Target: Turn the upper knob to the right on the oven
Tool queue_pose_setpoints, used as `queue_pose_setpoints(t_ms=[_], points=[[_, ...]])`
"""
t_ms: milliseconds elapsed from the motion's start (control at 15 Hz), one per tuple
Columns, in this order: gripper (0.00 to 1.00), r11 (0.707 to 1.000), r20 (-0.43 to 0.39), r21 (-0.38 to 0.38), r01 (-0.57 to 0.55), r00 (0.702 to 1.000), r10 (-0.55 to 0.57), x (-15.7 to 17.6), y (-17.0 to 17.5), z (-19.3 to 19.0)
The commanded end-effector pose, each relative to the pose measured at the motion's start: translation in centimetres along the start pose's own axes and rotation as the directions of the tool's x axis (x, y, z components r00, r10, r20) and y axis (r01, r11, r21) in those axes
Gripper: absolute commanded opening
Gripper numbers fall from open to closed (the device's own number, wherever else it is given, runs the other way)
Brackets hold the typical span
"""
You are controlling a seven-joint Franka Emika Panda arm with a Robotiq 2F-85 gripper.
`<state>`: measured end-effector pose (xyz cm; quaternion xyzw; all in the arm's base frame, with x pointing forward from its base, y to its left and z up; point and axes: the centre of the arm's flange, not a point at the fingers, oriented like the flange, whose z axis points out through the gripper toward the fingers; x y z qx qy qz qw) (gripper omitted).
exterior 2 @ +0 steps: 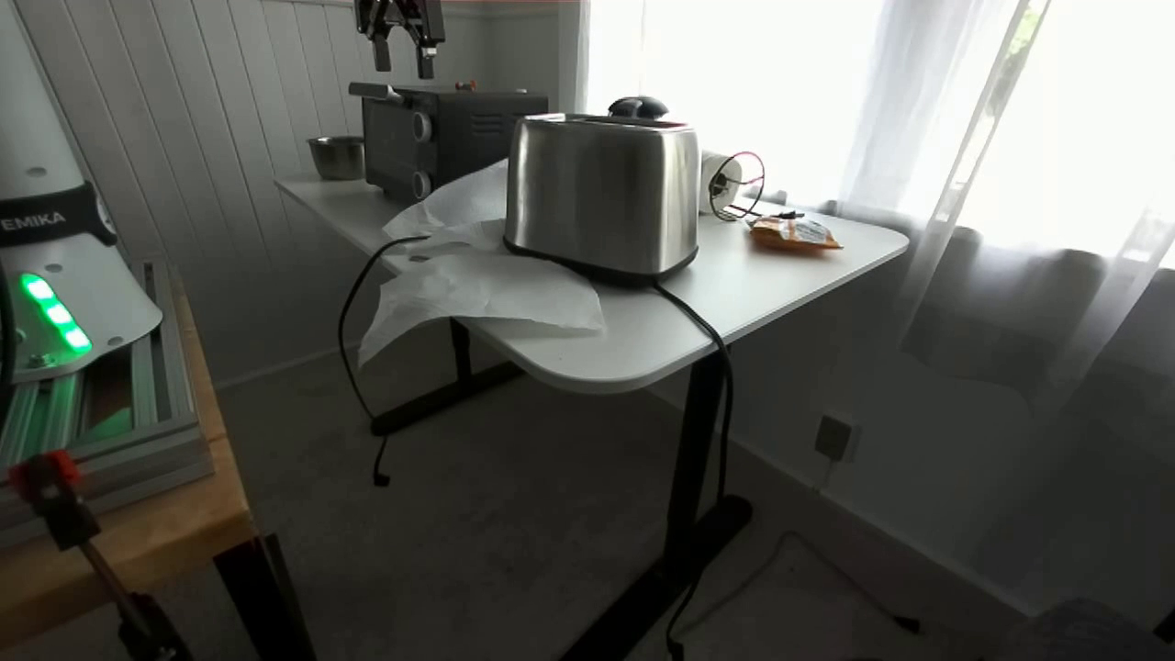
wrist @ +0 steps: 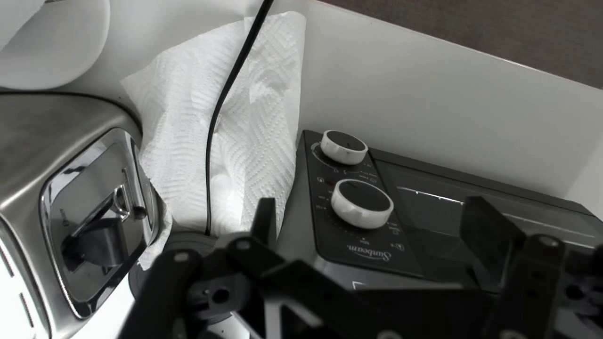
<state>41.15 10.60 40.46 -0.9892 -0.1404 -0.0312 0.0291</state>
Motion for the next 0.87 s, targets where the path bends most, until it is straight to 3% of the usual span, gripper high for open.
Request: queue_pose_setpoints(t_ms=[0, 533, 600, 800], points=[[1.0, 0.998, -0.051, -0.062, 0.033, 0.998, -0.037, -1.0, -1.7, -2.6], [1.0, 0.989, -0.216, -0.058, 0.14, 0.965, -0.149, -1.0, -3.3, -5.9], [1.0, 0.993, -0.176, -0.054, 0.108, 0.978, -0.116, -0.1, -3.2, -5.3], [1.0, 0.991, -0.191, -0.058, 0.123, 0.973, -0.132, -0.1, -3.5, -5.7]])
